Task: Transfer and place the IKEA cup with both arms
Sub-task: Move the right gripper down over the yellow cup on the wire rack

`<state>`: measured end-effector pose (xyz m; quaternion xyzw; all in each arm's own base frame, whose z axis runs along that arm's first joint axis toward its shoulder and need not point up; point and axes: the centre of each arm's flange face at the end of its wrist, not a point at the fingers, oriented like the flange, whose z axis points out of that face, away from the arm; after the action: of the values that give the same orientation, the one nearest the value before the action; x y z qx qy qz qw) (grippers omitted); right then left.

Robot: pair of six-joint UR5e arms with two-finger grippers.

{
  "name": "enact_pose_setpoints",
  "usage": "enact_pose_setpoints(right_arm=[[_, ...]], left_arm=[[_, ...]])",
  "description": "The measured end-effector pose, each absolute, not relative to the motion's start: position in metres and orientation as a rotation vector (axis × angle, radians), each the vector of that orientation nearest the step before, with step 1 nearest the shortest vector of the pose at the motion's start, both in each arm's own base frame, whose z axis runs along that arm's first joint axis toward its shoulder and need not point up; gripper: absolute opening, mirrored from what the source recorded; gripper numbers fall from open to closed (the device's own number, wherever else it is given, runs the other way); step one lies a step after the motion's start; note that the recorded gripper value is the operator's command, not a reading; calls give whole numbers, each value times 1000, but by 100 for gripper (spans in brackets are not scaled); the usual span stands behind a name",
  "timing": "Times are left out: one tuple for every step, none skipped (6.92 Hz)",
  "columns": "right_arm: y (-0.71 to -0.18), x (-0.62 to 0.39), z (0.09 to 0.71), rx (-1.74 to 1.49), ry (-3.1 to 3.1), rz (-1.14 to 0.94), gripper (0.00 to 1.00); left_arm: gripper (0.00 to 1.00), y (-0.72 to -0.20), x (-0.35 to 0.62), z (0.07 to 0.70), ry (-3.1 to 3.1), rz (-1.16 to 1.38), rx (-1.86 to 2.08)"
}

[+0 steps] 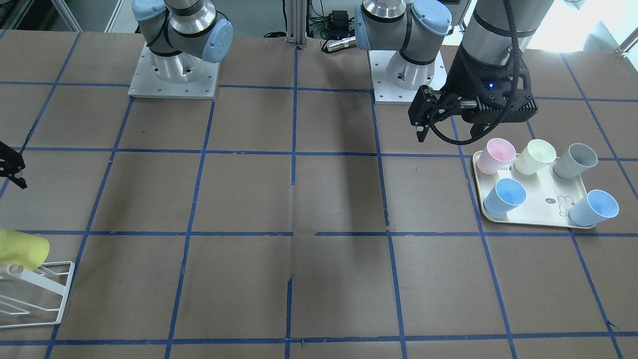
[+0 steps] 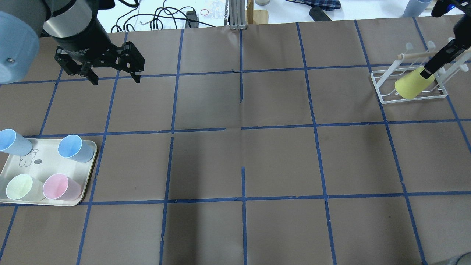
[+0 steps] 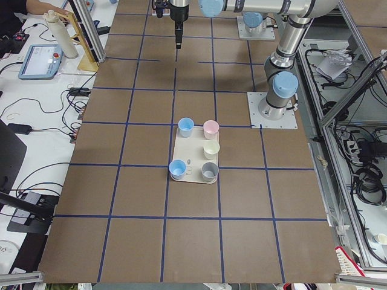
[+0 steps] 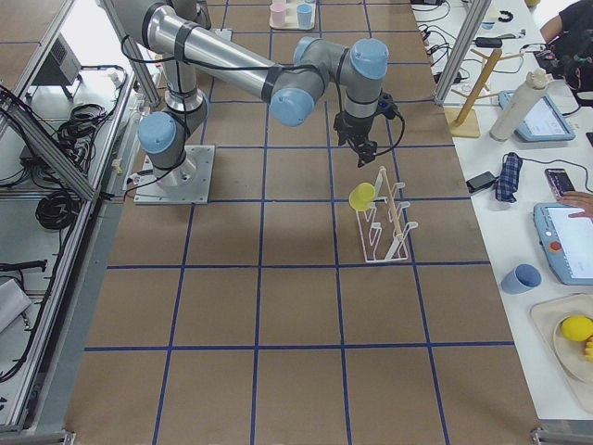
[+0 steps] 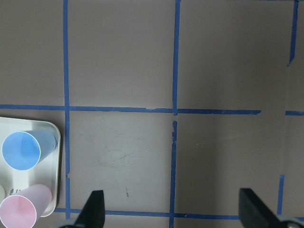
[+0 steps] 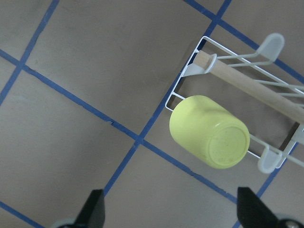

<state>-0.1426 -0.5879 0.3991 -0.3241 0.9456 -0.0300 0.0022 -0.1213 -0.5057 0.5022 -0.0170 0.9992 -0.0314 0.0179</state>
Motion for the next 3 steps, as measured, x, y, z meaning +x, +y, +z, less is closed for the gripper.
enact_pose_setpoints(right_arm=[[-596,-157,382,-1128,2906,-129,98],[-602,-170,367,-1192,2873,-151,98],[-609,-179,352,-1220,2862,-165,98]], left_arm=[[100,-506,-121,502,3104,-97,-53],[100,-506,-121,502,3104,-97,-53],[100,-506,-121,502,3104,-97,-53]])
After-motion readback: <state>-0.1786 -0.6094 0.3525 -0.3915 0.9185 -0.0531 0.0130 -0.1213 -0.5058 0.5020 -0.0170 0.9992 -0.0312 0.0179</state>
